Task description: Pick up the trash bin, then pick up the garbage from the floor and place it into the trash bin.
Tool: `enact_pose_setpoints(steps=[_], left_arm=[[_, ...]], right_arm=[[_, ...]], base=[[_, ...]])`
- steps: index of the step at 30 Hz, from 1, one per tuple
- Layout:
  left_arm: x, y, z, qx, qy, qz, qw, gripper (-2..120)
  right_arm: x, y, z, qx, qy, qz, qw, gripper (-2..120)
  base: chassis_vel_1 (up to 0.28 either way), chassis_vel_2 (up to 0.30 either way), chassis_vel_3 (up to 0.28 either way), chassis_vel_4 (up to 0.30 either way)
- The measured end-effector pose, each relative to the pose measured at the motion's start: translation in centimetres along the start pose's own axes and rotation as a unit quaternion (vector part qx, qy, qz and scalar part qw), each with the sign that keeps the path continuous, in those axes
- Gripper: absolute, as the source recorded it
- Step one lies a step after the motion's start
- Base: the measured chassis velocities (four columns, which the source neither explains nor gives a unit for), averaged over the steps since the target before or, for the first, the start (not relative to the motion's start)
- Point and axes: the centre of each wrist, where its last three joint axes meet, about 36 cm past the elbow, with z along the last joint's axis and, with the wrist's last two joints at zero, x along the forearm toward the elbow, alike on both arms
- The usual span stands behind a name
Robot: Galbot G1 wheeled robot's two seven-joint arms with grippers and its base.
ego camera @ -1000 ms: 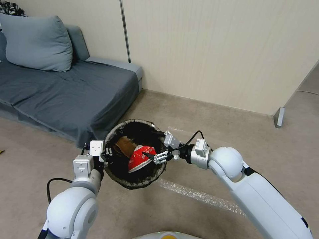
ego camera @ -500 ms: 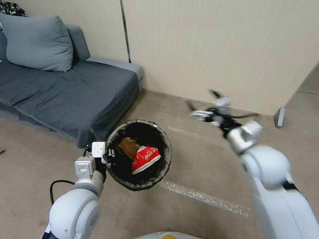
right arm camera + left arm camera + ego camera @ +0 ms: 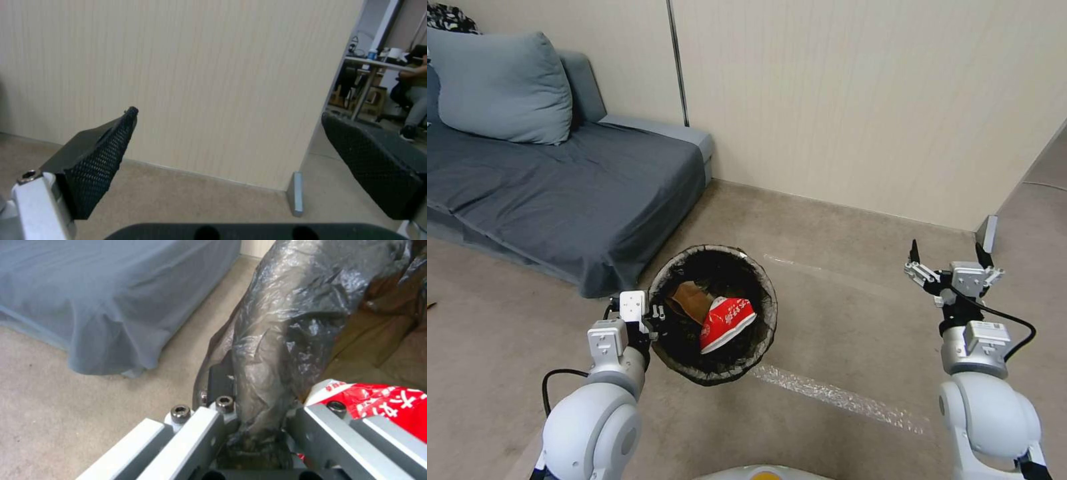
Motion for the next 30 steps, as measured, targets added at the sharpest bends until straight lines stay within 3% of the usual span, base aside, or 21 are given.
enact_pose_setpoints(steps=[21, 26, 30], left_arm=[[0.8, 0.6, -1.0, -0.015, -0.013, 0.001, 0.9998, 0], [0.9, 0.6, -1.0, -0.014, -0.011, -0.002, 0.9998, 0], [1.0, 0.6, -1.1, -0.013, -0.01, -0.002, 0.9999, 0]], right_arm=[[-0.3, 1.5, 0.8, 0.02, 0.007, -0.008, 1.0, 100], [0.2, 2.4, 0.2, -0.019, 0.019, -0.024, 0.999, 100], [0.3, 2.8, 0.3, -0.013, 0.018, -0.025, 0.999, 100]], base=[[0.006, 0.003, 0.005, 0.005], [0.066, 0.057, 0.076, 0.076], [0.094, 0.092, 0.093, 0.082]])
